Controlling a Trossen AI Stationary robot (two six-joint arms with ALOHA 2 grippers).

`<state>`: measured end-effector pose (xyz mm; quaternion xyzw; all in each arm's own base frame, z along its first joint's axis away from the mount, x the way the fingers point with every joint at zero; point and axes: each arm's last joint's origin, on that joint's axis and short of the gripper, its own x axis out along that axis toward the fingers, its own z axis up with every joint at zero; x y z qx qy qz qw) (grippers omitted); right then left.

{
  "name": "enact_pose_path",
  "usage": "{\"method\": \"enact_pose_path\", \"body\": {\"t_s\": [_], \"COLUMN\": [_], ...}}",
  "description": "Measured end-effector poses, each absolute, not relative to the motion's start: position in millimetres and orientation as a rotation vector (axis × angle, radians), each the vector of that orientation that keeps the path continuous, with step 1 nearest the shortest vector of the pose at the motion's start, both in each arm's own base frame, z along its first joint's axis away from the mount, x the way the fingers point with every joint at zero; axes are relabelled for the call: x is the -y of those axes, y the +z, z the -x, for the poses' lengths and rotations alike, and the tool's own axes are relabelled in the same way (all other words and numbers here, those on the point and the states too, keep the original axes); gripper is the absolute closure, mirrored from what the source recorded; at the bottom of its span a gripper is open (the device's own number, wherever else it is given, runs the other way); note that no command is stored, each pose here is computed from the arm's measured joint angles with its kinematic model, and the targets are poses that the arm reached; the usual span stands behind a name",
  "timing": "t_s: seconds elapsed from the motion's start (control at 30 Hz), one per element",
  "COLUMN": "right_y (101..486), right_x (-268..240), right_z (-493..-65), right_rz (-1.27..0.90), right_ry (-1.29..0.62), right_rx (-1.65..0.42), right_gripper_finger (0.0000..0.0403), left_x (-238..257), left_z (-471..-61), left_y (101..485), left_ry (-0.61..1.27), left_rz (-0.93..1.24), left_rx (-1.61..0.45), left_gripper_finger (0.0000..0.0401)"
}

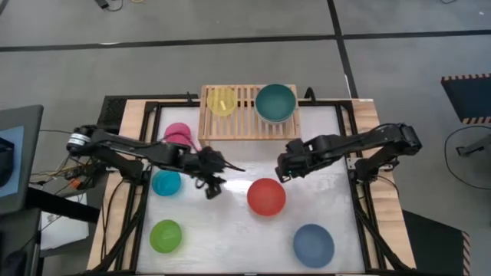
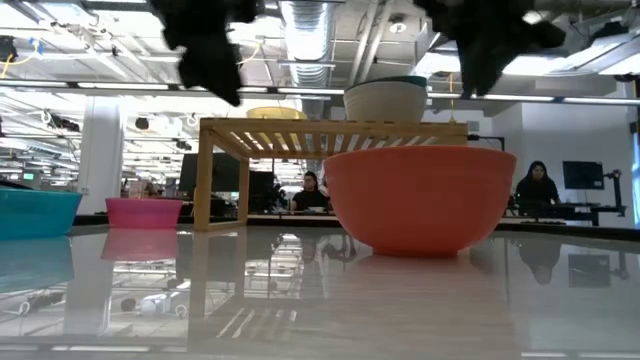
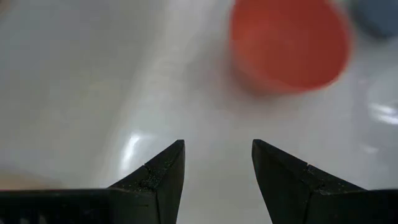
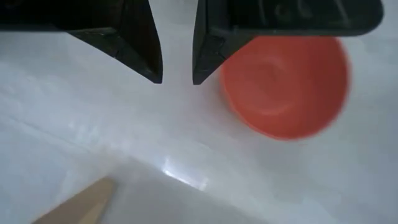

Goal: Place and stack bowls onto a shelf
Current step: Stack the orange bowl on top of the green bowl on the shelf

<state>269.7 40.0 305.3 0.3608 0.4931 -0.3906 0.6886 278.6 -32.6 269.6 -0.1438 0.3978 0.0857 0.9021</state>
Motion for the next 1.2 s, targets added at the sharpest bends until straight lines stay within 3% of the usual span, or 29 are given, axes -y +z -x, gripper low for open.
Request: {"method": "enact_pose_path", "body": {"t_s": [0.23, 0.57, 0.73, 0.87, 1.2], "right_y": [278, 256, 239, 234, 235], "right_x": [-55, -59, -59, -58, -57], "right_z": [-268, -265, -258, -256, -268], "right_rz": [-0.811, -0.74, -0.675, -0.64, -0.632], "right_ry": [-0.814, -0.767, -0.773, -0.762, -0.682], "right_rx": [-1.134, -1.18, -1.233, -1.256, -1.159], "right_gripper_finger": [0.029, 0.029, 0.029, 0.029, 0.029], "left_x": [38, 34, 26, 40, 59], "left_z": [-320, -328, -294, -251, -164], "left_y": [240, 242, 268, 276, 232], "left_ry": [0.119, 0.19, 0.318, 0.314, 0.356], "left_rz": [0.365, 0.421, 0.463, 0.449, 0.62], "left_rx": [-0.826, -0.864, -0.993, -1.045, -1.11], "left_gripper_finger": [0.023, 0.023, 0.023, 0.023, 0.023]}}
